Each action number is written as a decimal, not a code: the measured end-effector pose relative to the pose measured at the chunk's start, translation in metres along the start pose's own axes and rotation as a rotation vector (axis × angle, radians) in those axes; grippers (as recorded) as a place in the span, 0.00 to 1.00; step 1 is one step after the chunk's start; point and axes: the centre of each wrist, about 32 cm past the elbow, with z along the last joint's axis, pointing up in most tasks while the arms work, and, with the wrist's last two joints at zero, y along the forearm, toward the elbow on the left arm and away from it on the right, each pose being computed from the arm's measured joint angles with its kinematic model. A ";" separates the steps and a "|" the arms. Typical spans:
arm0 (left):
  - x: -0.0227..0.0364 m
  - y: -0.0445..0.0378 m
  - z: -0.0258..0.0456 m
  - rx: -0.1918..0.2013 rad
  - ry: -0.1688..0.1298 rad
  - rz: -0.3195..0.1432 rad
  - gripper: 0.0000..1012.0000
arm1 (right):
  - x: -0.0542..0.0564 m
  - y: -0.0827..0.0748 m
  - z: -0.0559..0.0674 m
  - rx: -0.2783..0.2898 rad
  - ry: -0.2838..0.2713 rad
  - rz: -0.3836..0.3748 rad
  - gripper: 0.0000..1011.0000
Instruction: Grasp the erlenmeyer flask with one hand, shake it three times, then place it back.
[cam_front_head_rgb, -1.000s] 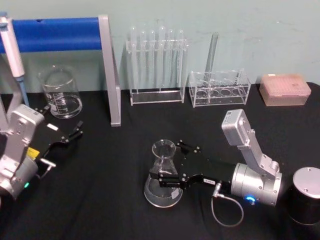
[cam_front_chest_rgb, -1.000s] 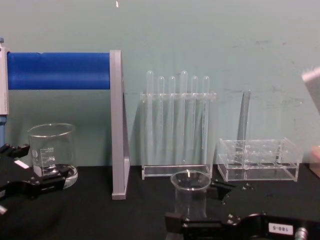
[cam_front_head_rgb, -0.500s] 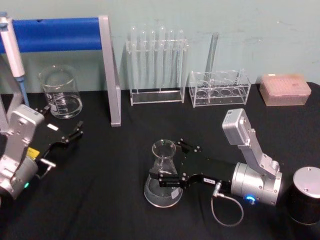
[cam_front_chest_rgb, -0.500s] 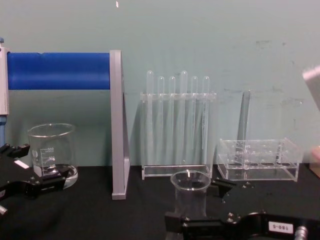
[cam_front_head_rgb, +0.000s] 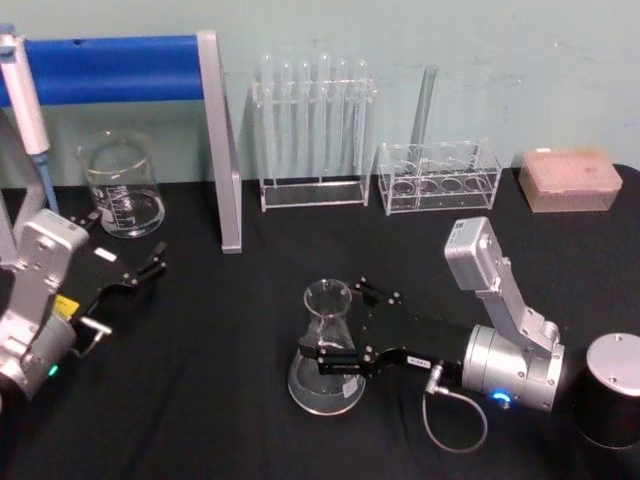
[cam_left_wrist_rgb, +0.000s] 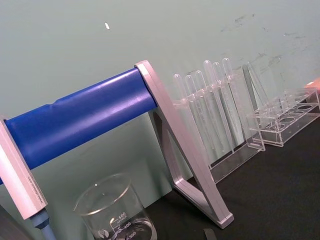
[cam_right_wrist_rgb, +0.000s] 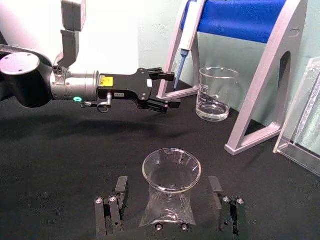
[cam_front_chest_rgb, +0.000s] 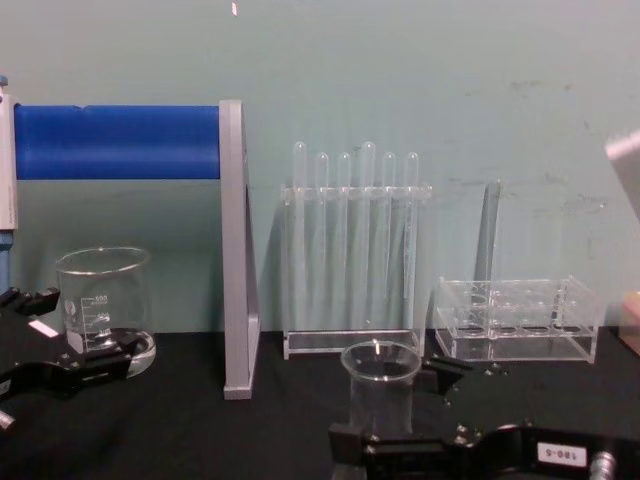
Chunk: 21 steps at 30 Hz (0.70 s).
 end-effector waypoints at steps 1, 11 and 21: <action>0.0000 0.0000 0.0000 0.000 0.000 0.000 0.99 | 0.000 0.000 0.000 -0.002 -0.002 0.002 0.99; 0.0000 0.0000 0.0000 0.000 0.000 0.000 0.99 | -0.001 -0.003 0.000 -0.012 -0.011 0.012 0.99; 0.0000 0.0000 0.0000 0.000 0.000 0.000 0.99 | -0.007 -0.022 -0.002 -0.032 0.001 -0.019 0.99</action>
